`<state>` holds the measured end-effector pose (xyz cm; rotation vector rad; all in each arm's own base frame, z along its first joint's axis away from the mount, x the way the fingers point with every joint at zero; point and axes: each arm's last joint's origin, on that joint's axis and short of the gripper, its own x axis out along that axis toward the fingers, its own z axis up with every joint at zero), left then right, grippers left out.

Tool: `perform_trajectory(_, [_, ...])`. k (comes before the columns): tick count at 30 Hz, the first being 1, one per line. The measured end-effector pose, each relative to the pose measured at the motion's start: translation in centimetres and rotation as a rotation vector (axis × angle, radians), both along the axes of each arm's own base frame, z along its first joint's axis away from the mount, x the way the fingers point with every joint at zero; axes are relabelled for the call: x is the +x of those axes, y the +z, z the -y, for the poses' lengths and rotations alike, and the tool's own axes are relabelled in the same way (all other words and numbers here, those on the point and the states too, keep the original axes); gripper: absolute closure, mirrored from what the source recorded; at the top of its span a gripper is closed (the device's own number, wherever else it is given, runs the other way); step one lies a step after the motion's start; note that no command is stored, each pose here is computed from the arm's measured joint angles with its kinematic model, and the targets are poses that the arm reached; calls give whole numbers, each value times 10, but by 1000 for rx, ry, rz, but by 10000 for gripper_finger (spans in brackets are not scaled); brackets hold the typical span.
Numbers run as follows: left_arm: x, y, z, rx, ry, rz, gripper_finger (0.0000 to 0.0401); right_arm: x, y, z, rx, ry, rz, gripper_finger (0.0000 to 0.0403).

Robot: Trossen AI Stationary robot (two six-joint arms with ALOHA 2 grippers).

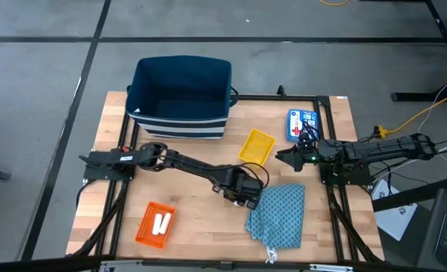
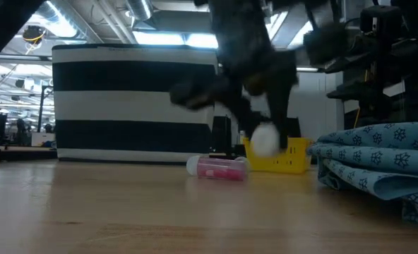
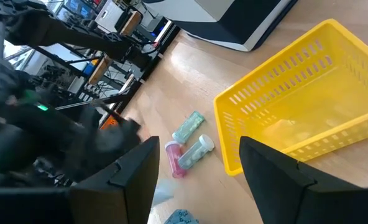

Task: Pick & place medical supplies in basket/bin
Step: Put the white gauze in the orange bin

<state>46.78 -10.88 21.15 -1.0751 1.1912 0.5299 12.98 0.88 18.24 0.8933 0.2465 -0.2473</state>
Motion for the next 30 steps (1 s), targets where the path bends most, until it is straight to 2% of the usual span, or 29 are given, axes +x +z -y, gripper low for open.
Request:
perform_trajectory(7, [-23, 64, -17, 168, -12, 129, 323, 0, 0, 0, 24, -18, 7, 179])
perform_trajectory(12, [-63, 104, -27, 314, -28, 57, 324, 0, 1, 2, 58, -77, 20, 179])
perform_trajectory(17, [-110, 145, -19, 412, 10, 40, 323, 0, 1, 2, 64, -93, 21, 179])
perform_trajectory(23, [-152, 163, 16, 415, 52, 17, 327, 0, 1, 3, 86, -142, 28, 179])
perform_trajectory(30, [-183, 152, 69, 388, 100, -14, 328, 0, 1, 4, 88, -159, 34, 179])
